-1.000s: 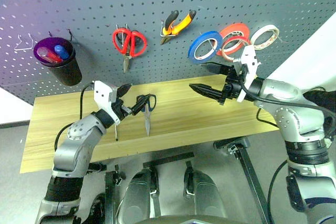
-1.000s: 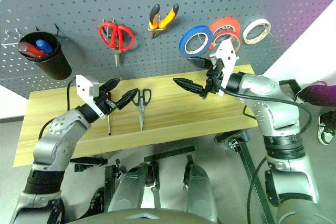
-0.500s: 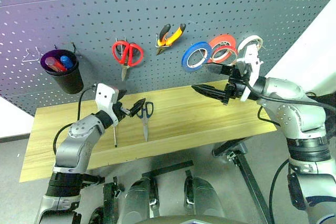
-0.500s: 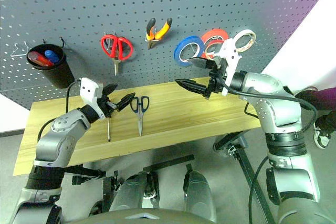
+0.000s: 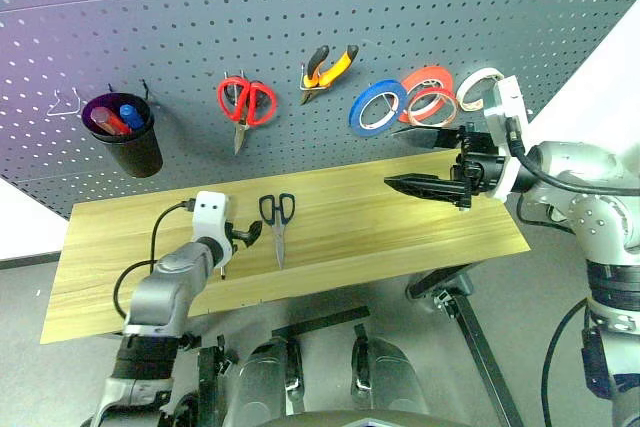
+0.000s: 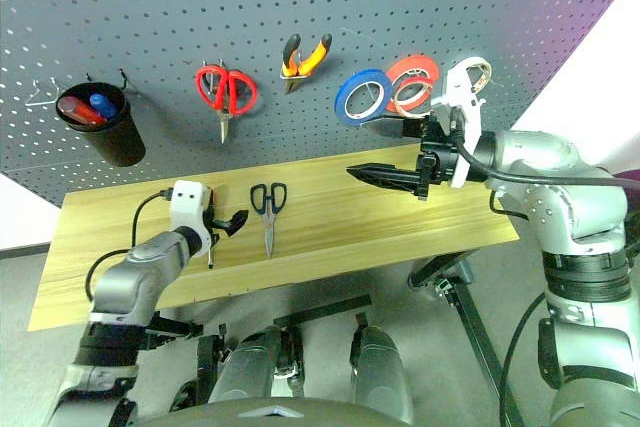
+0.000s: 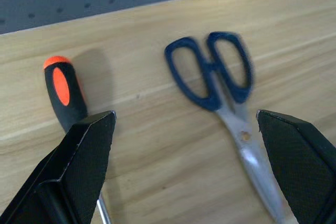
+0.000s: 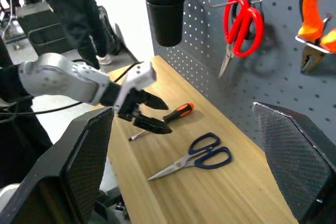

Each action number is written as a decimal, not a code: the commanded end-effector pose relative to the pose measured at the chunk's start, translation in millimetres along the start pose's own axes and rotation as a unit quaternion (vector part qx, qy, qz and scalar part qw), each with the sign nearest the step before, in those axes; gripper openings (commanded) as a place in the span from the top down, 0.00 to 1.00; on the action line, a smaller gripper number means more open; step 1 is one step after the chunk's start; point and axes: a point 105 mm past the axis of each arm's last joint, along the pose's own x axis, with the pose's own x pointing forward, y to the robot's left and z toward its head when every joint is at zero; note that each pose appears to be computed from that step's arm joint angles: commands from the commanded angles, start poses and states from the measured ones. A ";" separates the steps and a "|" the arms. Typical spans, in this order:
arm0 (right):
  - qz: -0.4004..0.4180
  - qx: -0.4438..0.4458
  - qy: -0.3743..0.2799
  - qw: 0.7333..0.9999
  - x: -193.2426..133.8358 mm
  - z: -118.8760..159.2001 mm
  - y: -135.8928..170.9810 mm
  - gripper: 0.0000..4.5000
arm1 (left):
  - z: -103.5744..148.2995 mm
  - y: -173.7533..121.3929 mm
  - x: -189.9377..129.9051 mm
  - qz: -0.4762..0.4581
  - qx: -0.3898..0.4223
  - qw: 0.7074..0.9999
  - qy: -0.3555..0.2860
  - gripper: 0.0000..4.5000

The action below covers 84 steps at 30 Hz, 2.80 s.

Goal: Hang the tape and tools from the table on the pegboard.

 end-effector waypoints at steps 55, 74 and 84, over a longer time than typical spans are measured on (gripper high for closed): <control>-0.055 -0.049 -0.008 0.997 0.7 17.8 -12.5 0.00 | -28.0 -61.6 41.1 0.034 -0.087 0.978 0.187 0.26; -0.012 -0.030 0.006 0.999 2.4 8.5 -0.9 0.00 | -30.5 -56.3 38.8 0.066 -0.100 0.973 0.197 0.87; 0.033 -0.044 0.141 0.989 -30.3 -23.2 4.5 0.00 | -28.7 -52.2 38.3 0.081 -0.092 0.972 0.200 0.87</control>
